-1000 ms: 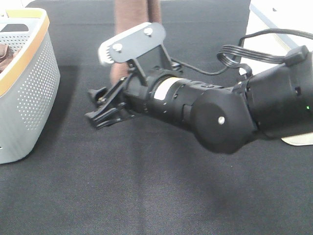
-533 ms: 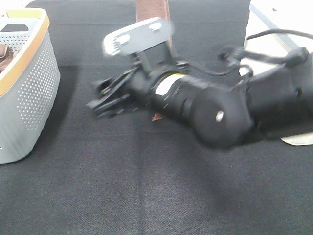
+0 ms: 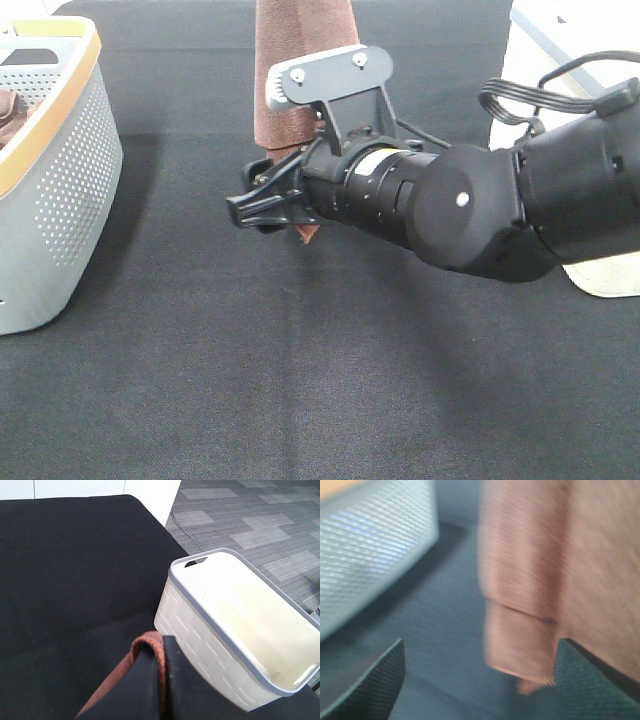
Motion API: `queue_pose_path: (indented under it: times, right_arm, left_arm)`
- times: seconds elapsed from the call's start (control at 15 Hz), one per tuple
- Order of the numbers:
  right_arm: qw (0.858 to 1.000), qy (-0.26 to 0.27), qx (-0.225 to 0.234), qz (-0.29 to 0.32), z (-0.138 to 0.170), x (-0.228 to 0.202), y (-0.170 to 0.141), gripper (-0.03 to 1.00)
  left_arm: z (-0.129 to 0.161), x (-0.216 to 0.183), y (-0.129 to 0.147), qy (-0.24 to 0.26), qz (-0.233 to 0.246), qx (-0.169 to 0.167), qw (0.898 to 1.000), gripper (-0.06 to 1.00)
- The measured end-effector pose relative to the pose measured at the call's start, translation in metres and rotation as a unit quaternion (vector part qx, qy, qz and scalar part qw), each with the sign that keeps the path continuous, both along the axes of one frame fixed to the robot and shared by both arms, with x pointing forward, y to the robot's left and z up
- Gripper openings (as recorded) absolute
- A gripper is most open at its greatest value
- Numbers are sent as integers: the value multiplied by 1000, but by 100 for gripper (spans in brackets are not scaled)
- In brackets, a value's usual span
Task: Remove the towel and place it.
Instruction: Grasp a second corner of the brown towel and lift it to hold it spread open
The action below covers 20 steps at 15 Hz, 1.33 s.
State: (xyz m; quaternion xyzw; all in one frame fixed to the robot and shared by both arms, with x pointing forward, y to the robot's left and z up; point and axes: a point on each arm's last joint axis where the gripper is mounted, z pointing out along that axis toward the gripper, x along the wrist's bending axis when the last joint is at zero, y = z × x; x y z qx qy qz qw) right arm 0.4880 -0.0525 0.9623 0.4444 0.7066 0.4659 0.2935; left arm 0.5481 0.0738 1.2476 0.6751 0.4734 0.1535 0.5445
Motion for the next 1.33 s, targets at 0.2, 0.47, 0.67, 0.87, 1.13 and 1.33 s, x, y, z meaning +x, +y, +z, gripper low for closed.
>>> queue_pose_path:
  times: [0.2,0.47,0.67,0.87,1.13,1.33]
  right_arm:
    - [999,2,-30,-33,-2,2,-7,77]
    - [996,8,-47,-72,-4,4,-15,77]
    - [993,13,-62,-97,-5,5,-20,77]
    - [991,14,-59,-119,-5,5,-23,77]
    - [988,-1,-61,-139,-2,7,-27,77]
    - [986,-7,-61,-154,-1,8,-29,72]
  left_arm:
    - [0,0,0,0,0,0,1000,0]
    - [1,0,1,-4,2,5,1000,0]
    - [1,0,2,-8,5,11,1000,0]
    - [1,1,3,-15,8,20,1000,0]
    - [0,1,3,-16,10,23,1000,0]
    - [0,1,3,-16,10,23,1000,0]
